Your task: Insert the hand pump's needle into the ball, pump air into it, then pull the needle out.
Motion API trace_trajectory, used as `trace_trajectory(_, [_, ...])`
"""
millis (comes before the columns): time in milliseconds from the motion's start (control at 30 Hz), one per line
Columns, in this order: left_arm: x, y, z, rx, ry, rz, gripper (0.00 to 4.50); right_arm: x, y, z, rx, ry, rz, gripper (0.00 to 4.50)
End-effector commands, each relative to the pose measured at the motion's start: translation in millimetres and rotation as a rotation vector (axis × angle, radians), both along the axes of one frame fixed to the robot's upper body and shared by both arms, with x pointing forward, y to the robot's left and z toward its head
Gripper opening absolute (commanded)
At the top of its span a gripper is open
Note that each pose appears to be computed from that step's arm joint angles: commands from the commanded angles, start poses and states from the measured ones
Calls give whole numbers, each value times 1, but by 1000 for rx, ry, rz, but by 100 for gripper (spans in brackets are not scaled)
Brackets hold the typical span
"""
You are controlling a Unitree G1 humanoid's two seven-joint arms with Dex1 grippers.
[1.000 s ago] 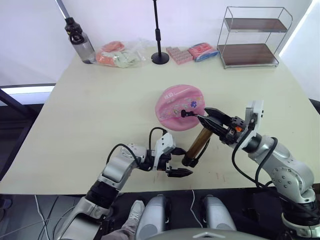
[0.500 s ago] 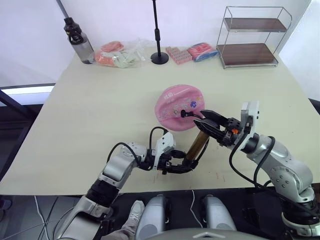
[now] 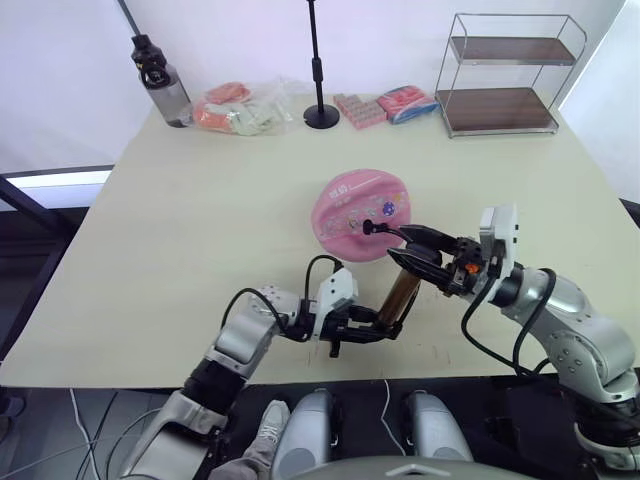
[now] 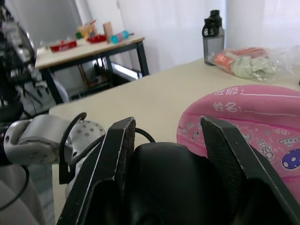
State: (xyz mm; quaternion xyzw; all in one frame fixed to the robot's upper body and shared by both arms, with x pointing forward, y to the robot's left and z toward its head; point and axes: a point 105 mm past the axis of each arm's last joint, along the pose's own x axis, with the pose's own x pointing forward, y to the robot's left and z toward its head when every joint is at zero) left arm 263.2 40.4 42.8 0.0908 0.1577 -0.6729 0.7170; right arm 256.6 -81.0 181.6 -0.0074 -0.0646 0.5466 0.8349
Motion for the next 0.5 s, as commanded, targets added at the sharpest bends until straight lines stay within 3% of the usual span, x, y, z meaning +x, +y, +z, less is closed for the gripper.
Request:
trace_trajectory(33, [15,-8,9,-36,-79,50,107,-14,6,2,-61,-106,87,180])
trace_trajectory(267, [32,-36,-4,-56,-146,143,107,-10,-5,-19,-166,-176,61,180])
trace_trajectory(500, [36,-41,-20,-33,-164,190,107,-15,-11,-33,-192,-156,44,180])
